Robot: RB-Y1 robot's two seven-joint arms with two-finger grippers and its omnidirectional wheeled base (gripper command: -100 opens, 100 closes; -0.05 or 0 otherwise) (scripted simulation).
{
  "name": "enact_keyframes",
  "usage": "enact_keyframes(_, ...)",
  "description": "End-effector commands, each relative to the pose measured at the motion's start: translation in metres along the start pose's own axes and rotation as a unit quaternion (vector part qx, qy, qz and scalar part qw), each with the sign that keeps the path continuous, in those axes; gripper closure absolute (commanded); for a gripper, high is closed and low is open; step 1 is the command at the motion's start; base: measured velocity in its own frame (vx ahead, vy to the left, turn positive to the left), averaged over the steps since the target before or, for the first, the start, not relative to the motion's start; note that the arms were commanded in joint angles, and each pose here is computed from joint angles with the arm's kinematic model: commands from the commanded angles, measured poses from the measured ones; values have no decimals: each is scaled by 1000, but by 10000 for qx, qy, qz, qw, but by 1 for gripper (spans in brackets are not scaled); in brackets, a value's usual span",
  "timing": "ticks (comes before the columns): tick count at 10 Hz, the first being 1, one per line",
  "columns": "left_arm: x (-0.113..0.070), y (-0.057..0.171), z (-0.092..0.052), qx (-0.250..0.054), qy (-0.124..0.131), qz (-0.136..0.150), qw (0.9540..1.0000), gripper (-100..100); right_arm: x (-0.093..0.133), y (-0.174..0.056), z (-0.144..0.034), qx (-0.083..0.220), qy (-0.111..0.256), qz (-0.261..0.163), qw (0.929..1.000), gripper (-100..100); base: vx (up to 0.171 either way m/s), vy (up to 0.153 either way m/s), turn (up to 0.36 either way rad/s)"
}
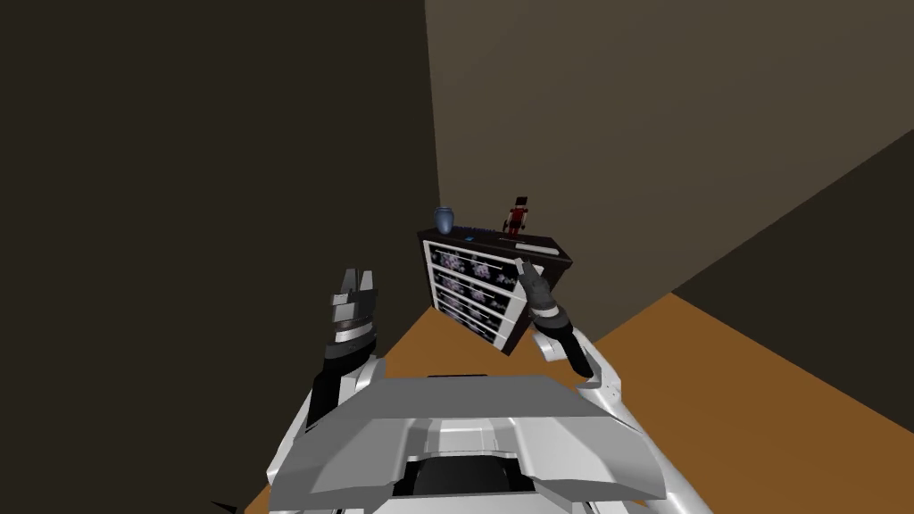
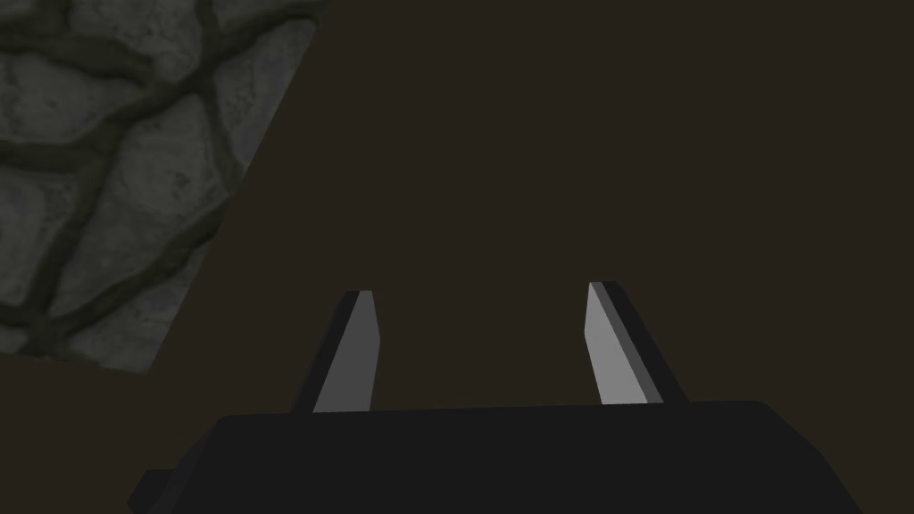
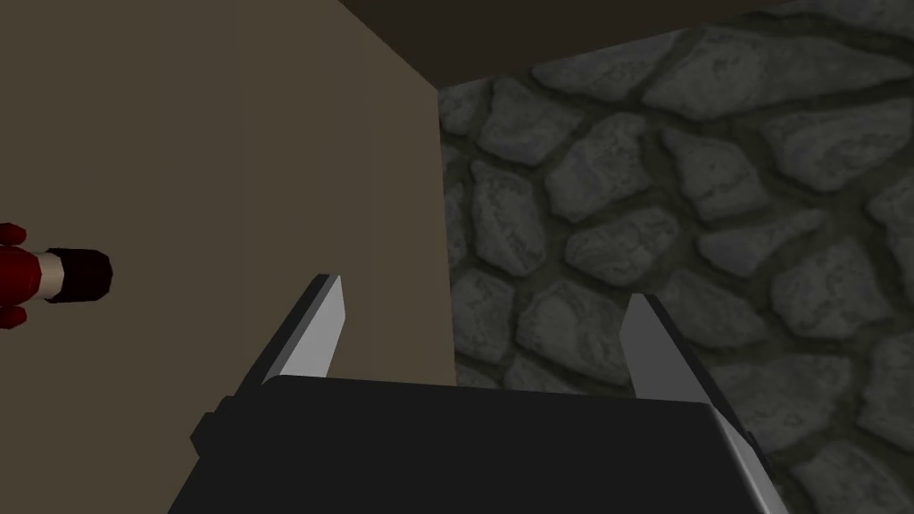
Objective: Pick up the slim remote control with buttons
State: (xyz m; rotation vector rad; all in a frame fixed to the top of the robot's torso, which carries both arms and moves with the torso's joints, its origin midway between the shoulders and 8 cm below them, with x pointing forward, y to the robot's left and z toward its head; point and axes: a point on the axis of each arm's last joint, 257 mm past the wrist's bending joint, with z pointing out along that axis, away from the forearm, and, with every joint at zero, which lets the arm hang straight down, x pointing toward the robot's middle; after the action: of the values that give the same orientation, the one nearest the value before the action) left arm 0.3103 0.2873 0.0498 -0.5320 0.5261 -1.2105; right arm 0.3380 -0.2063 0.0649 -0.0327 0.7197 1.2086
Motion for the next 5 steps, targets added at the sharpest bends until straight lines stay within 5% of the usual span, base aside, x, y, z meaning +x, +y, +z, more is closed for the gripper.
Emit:
enact_keyframes(1, 0, 0, 0, 0, 0, 0, 10000, 0, 7, 4, 1, -152, 233, -73, 9996, -100, -66, 73, 66)
enact_keyframes(5, 0, 0, 0, 0, 0, 0, 10000, 0, 38, 9, 4, -654, 982, -292, 9926, -100, -68, 89, 112)
